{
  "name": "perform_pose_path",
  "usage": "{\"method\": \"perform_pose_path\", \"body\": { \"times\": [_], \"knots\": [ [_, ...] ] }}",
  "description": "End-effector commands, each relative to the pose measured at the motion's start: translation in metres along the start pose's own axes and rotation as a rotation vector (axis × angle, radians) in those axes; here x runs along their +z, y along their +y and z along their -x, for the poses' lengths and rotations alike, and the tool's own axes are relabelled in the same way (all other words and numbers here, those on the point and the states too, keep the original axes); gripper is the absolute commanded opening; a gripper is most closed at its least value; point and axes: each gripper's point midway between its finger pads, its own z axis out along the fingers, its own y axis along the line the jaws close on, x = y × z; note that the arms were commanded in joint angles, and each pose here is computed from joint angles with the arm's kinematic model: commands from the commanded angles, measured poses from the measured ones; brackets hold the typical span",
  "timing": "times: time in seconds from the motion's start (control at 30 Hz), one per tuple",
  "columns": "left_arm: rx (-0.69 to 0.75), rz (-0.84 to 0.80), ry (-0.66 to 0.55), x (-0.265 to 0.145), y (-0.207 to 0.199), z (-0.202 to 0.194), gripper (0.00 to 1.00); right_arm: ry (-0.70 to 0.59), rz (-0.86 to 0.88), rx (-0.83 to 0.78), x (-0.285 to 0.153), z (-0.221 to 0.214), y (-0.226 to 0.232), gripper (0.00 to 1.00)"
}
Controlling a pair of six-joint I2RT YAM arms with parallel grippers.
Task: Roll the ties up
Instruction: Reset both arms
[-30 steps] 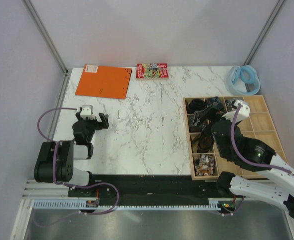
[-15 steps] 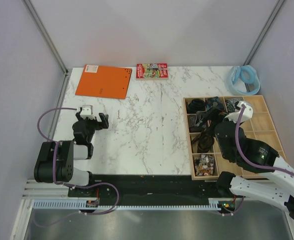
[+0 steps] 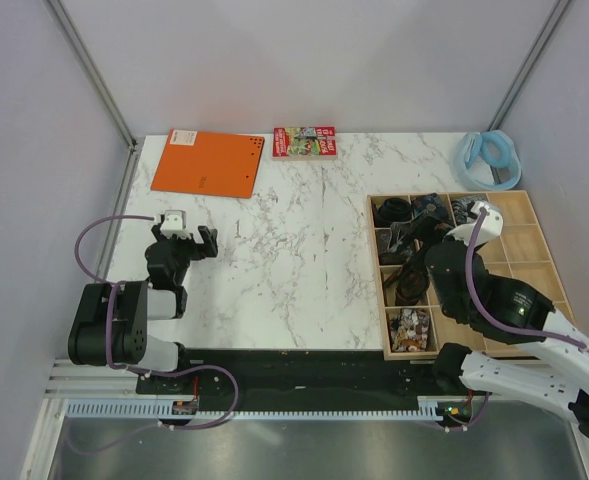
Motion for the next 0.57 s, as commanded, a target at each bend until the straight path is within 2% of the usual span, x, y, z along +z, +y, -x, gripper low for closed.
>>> {"method": "perform_pose_path", "body": {
  "times": [0.0,0.27,0.4,0.53],
  "knots": [
    [0.061,-0.018,-0.069,0.003,-0.002,0.018,1.00,-0.002,-0.010,0.006,0.002,-0.003,0.001,0.98],
    [0.062,-0.018,-0.071,0.004,-0.002,0.019,1.00,0.048,0.104,-0.047,0.001,-0.011,0.023,0.98],
    [0.061,-0.016,-0.069,0.003,-0.001,0.018,1.00,0.010,0.213,-0.017,-0.002,-0.007,0.036,0.98],
    [0.061,-0.016,-0.069,0.003,-0.001,0.018,1.00,-0.020,0.228,-0.029,-0.004,-0.001,0.034,0.98]
  ]
}}
